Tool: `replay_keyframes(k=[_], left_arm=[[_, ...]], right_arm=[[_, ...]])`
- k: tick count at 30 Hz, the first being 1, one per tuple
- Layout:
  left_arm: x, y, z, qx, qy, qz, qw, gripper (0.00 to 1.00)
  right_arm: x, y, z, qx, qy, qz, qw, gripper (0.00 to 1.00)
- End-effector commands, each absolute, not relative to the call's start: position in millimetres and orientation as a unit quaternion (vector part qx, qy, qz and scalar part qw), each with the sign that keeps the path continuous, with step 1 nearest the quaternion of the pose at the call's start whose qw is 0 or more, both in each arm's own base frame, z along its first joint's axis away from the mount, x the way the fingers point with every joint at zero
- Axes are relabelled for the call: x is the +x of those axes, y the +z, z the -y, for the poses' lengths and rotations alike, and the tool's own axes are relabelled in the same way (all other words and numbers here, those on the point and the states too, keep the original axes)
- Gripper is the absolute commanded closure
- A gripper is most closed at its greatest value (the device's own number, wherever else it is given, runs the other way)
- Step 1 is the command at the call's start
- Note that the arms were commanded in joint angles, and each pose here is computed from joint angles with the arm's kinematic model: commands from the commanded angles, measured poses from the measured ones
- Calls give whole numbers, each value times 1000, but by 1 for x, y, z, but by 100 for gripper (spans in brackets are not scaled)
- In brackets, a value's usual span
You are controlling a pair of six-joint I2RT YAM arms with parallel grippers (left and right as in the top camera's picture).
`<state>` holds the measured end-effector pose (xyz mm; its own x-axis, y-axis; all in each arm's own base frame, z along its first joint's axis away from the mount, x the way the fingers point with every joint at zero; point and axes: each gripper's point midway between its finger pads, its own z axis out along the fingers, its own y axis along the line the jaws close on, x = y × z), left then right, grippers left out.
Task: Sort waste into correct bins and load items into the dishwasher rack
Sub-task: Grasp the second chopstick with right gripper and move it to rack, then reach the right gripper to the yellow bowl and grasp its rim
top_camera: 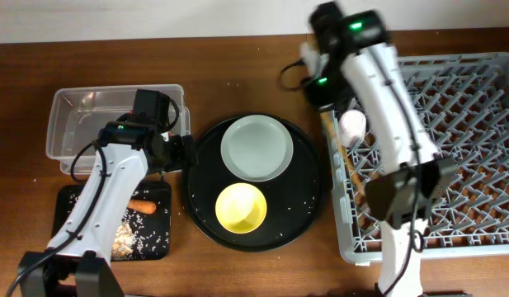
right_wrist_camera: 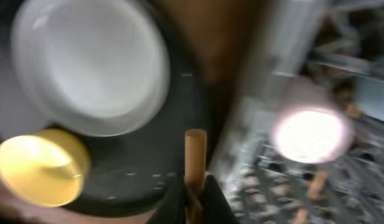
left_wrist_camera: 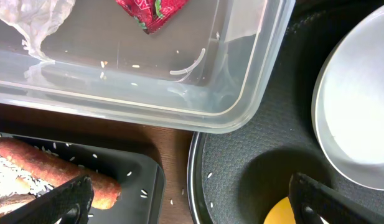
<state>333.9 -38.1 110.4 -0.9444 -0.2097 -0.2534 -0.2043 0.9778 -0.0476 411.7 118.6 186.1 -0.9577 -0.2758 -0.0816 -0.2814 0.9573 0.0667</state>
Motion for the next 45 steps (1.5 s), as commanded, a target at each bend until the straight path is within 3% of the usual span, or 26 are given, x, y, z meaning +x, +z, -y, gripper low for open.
replay_keyframes(k=[1,6,10,12,15,21,26,30,37,45], left_arm=[[335,115,38,-107,-12,-985,137,1],[335,115,37,-107,-12,-985,138,1],[335,115,38,-107,-12,-985,137,1],[335,115,37,-107,-12,-985,138,1],[335,115,38,-107,-12,-985,137,1],[335,115,38,-107,-12,-985,137,1],[335,115,38,-107,-12,-985,137,1],[335,115,38,-107,-13,-985,138,1],[335,115,38,-107,-12,-985,137,1],[335,115,38,-107,-12,-985,137,1]], right_arm=[[420,186,-57,-91,8,-995,34,96],[418,155,3,-31,7,-999,-2,96],[422,122,13,-22,8,-1000,-10,96],[421,120,13,-22,8,-1000,-14,78],[420,120,13,-22,8,-1000,-14,62],[418,132,10,-22,18,-999,-14,59],[414,189,-77,-82,208,-974,21,59],[400,189,-131,-143,219,-965,7,59],[329,169,-245,-288,207,-933,-66,59],[269,94,-266,-339,155,-914,-161,59]])
